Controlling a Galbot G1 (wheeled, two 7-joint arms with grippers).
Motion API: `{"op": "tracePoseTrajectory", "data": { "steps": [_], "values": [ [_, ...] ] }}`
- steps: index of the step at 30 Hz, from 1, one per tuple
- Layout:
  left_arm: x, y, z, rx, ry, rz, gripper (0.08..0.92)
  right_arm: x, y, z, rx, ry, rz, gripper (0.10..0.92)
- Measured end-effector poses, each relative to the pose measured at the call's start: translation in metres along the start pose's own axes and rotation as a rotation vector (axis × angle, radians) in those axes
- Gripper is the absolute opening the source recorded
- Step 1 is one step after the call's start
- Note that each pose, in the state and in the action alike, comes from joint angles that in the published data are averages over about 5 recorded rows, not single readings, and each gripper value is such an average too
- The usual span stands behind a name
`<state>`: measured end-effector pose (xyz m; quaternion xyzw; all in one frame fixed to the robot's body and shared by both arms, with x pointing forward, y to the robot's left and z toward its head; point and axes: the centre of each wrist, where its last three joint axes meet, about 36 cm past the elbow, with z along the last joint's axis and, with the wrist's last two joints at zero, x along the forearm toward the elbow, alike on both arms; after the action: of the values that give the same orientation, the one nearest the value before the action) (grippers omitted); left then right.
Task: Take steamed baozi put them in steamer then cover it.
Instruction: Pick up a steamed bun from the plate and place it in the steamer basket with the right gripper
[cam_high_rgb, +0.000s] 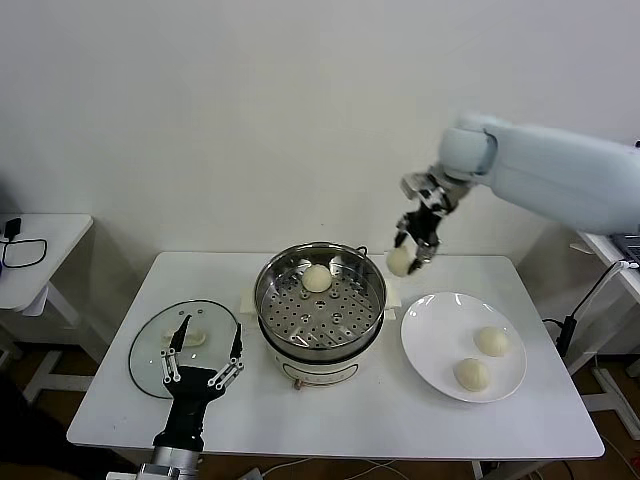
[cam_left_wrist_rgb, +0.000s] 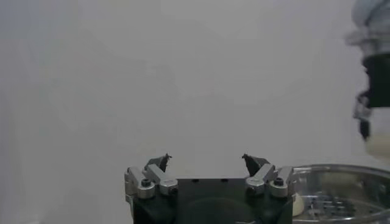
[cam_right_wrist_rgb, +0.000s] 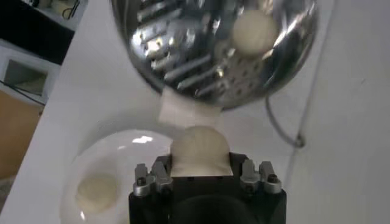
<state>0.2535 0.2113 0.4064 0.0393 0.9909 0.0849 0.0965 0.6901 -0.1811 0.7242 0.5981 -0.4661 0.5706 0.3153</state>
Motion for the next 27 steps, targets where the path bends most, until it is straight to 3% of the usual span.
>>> {"op": "tracePoseTrajectory", "data": {
  "steps": [12,27],
  "values": [
    [-0.003,0.0,0.0,0.002,-0.011,-0.009,0.823,-0.05,-0.012,-0.102,0.045,-0.019,-0.031,0.639],
    [-0.004,0.001,0.003,-0.002,-0.008,-0.019,0.823,-0.119,-0.014,-0.155,0.026,-0.042,0.004,0.636]
  ]
}}
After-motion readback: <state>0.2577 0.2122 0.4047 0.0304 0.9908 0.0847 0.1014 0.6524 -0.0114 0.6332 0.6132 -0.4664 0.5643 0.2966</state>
